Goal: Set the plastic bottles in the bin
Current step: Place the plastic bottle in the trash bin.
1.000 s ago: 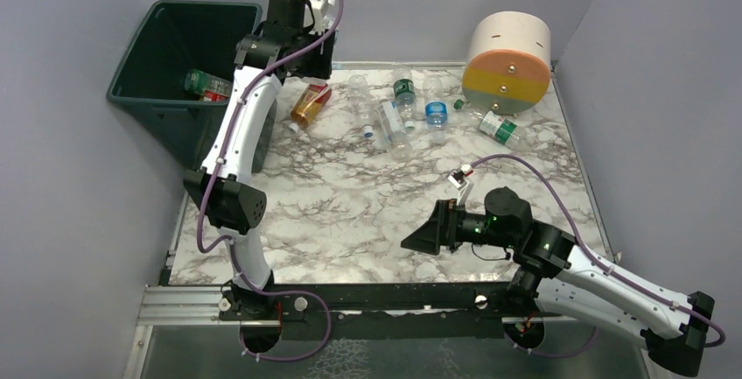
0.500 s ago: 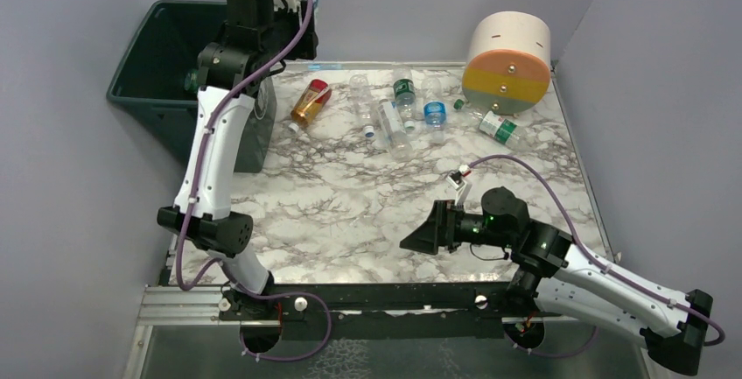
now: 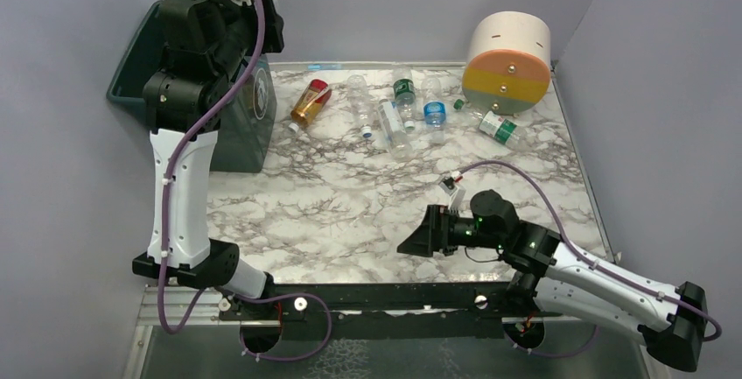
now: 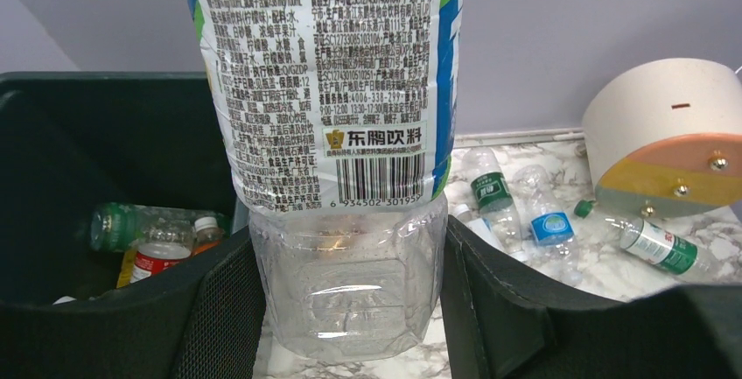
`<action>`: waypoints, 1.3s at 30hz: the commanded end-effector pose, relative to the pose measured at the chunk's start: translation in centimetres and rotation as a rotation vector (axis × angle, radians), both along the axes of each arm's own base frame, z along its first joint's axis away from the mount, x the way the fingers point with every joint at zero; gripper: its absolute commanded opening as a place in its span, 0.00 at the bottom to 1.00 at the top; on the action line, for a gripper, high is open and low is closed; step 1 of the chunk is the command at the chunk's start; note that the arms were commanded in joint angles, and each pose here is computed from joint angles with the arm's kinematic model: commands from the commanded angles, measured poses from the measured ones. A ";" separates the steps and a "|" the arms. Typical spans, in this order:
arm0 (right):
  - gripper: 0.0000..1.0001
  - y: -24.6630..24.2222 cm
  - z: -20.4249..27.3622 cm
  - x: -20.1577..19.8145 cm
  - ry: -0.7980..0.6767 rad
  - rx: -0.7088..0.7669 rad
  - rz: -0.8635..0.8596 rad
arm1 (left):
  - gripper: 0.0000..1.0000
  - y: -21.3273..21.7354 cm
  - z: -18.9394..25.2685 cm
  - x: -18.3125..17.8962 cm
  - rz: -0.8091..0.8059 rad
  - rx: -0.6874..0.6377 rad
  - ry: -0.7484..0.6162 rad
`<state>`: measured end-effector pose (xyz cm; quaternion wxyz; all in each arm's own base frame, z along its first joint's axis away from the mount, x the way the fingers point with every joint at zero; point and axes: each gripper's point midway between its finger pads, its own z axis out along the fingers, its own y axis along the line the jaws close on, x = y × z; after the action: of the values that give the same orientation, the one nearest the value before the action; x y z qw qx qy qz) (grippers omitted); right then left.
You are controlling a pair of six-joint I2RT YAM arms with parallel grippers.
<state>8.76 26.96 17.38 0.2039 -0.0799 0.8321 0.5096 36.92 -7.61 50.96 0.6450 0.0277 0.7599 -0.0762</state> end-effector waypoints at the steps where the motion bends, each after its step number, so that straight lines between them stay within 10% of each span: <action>1: 0.87 0.9 0.2 -0.3 0.000 0.025 0.039 | 0.59 2.1 2.8 -1.1 0.084 0.006 -0.087; 24: 0.88 1.7 -0.2 -0.1 0.016 0.026 0.054 | 0.58 10.1 1.2 1.6 0.335 0.018 -0.055; 39: 0.88 2.2 0.1 0.0 0.015 0.033 0.070 | 0.58 17.1 -7.4 5.4 0.486 0.034 0.166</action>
<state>9.01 28.53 16.45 0.1814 -0.0901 0.8342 0.5129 41.36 8.89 45.34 0.5920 -0.1431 0.7872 0.0964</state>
